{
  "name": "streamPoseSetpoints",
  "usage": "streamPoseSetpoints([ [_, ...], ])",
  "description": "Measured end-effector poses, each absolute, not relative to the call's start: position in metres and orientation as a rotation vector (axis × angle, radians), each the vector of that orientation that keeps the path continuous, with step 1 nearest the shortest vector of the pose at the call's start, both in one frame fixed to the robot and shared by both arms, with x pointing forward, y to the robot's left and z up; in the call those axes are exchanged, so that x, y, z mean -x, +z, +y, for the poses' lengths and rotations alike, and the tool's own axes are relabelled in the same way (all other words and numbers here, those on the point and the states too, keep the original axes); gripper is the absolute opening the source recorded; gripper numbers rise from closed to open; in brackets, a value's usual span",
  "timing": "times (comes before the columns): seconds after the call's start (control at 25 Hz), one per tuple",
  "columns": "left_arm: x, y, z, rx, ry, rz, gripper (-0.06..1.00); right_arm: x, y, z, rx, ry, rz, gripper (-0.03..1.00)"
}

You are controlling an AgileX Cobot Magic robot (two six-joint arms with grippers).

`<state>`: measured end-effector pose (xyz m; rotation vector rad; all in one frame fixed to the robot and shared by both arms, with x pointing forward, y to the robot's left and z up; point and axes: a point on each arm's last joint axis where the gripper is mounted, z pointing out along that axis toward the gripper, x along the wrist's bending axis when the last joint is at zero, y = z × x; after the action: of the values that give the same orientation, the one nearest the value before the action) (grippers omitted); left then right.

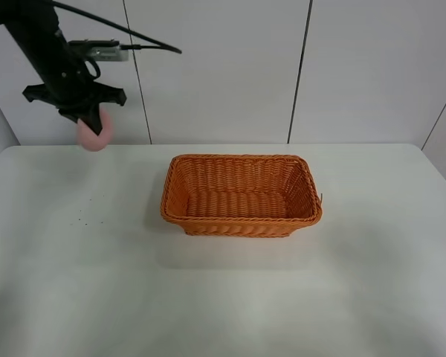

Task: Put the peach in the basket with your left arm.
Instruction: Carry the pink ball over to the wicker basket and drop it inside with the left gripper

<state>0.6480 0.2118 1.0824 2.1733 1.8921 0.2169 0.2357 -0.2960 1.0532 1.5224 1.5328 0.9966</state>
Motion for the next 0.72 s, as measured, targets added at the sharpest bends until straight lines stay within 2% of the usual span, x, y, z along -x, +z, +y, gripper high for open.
streamPoseSetpoints([
  [0.16,-0.641,1.091,0.149,-2.244,0.185,1.718,0.05,-0.236,1.053,-0.296,-1.522,0.997,1.533,0.69],
  [0.28,-0.640,1.074,0.100,-2.314,0.128,1.621,0.05,-0.236,1.053,-0.296,-1.522,0.997,1.533,0.69],
  [0.48,-0.646,1.025,0.035,-2.391,0.087,1.505,0.05,-0.236,1.053,-0.296,-1.522,0.997,1.533,0.69],
  [0.6,-0.652,0.986,0.014,-2.419,0.065,1.489,0.06,-0.236,1.053,-0.296,-1.522,0.997,1.533,0.69],
  [0.72,-0.655,0.953,0.011,-2.468,0.030,1.520,0.16,-0.236,1.053,-0.296,-1.522,0.997,1.533,0.69],
])
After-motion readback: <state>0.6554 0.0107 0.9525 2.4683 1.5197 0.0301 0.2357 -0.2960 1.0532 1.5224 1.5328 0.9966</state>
